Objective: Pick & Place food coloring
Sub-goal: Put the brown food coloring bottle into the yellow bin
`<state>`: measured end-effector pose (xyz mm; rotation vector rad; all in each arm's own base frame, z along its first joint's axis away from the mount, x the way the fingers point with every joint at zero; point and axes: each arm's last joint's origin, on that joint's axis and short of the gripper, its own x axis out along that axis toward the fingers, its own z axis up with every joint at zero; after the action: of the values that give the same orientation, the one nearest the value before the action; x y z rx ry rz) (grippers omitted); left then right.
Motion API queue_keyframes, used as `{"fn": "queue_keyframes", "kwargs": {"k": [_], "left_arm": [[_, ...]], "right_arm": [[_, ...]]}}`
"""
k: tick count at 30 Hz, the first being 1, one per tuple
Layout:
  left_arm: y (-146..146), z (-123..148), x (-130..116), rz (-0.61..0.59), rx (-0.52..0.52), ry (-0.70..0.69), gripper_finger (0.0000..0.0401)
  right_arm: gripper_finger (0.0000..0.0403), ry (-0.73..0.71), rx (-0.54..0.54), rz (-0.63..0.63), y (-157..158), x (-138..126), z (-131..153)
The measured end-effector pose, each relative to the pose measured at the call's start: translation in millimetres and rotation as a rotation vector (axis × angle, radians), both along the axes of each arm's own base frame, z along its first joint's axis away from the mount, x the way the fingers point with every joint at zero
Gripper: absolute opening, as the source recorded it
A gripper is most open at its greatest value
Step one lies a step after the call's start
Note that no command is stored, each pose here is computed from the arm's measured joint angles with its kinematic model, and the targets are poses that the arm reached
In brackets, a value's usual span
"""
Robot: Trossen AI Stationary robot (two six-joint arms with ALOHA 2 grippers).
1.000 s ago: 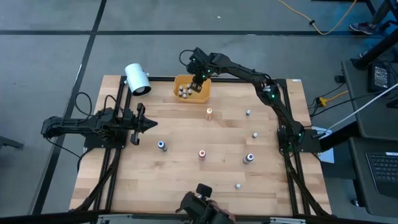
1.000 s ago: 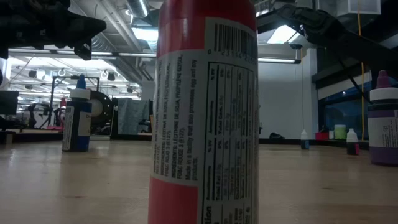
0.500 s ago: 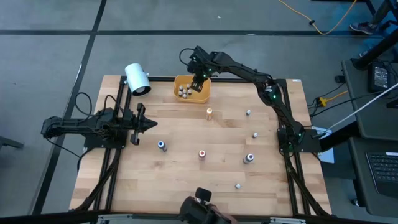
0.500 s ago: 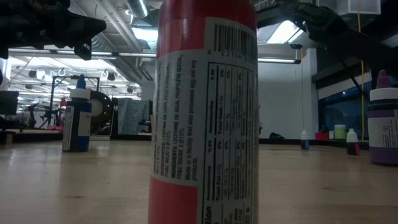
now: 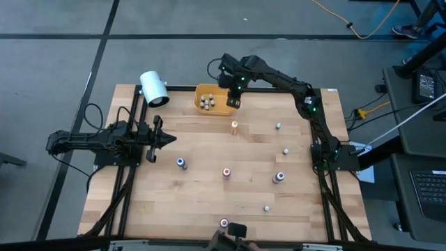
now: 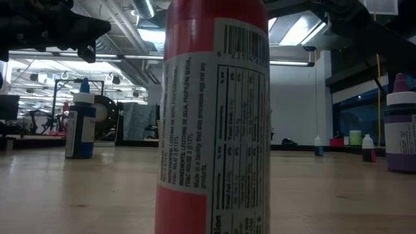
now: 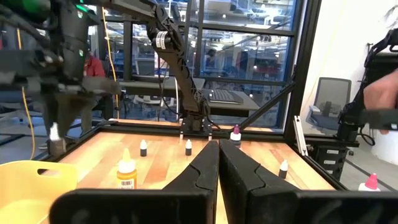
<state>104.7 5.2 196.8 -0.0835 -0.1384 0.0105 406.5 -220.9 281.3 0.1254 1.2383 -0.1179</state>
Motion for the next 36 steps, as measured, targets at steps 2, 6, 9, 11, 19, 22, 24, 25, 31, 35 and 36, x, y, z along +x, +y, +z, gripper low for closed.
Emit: {"fn": "queue_keyframes", "kwargs": {"k": [2,6,9,11,19,22,24,25,31,35,36], "left_arm": [[0.0,0.0,0.0,0.000,0.000,0.000,0.0006],[0.0,0.0,0.0,0.000,0.000,0.000,0.0009],[0.0,0.0,0.0,0.000,0.000,0.000,0.0010],[0.0,0.0,0.0,0.000,0.000,0.000,0.0010],[0.0,0.0,0.0,0.000,0.000,0.000,0.0008],[0.0,0.0,0.0,0.000,0.000,0.000,0.0010],[0.0,0.0,0.0,0.000,0.000,0.000,0.0012],[0.0,0.0,0.0,0.000,0.000,0.000,0.0012],[0.0,0.0,0.0,0.000,0.000,0.000,0.0011],[0.0,0.0,0.0,0.000,0.000,0.000,0.0008],[0.0,0.1,0.0,0.000,0.000,-0.001,0.0008]], "right_arm": [[0.0068,0.006,0.011,0.017,1.9,3.6,-11.5],[0.0071,0.030,0.010,0.079,1.2,5.5,-37.2],[0.0073,0.052,0.015,0.093,-3.5,2.2,-56.2],[0.0071,0.069,0.021,0.098,-5.2,0.0,-65.0],[0.0073,0.019,-0.018,0.111,-8.9,4.4,-62.3],[0.0072,-0.031,-0.049,0.110,-11.4,8.8,-53.9],[0.0068,-0.060,-0.057,0.107,-12.8,11.0,-51.7],[0.0067,-0.062,-0.050,0.102,-12.3,11.2,-51.9],[0.0074,-0.058,-0.027,0.124,-3.1,21.1,-63.9],[0.0074,-0.061,-0.024,0.133,0.7,26.1,-69.0],[0.0072,-0.056,-0.022,0.133,0.5,26.7,-71.6]]}}
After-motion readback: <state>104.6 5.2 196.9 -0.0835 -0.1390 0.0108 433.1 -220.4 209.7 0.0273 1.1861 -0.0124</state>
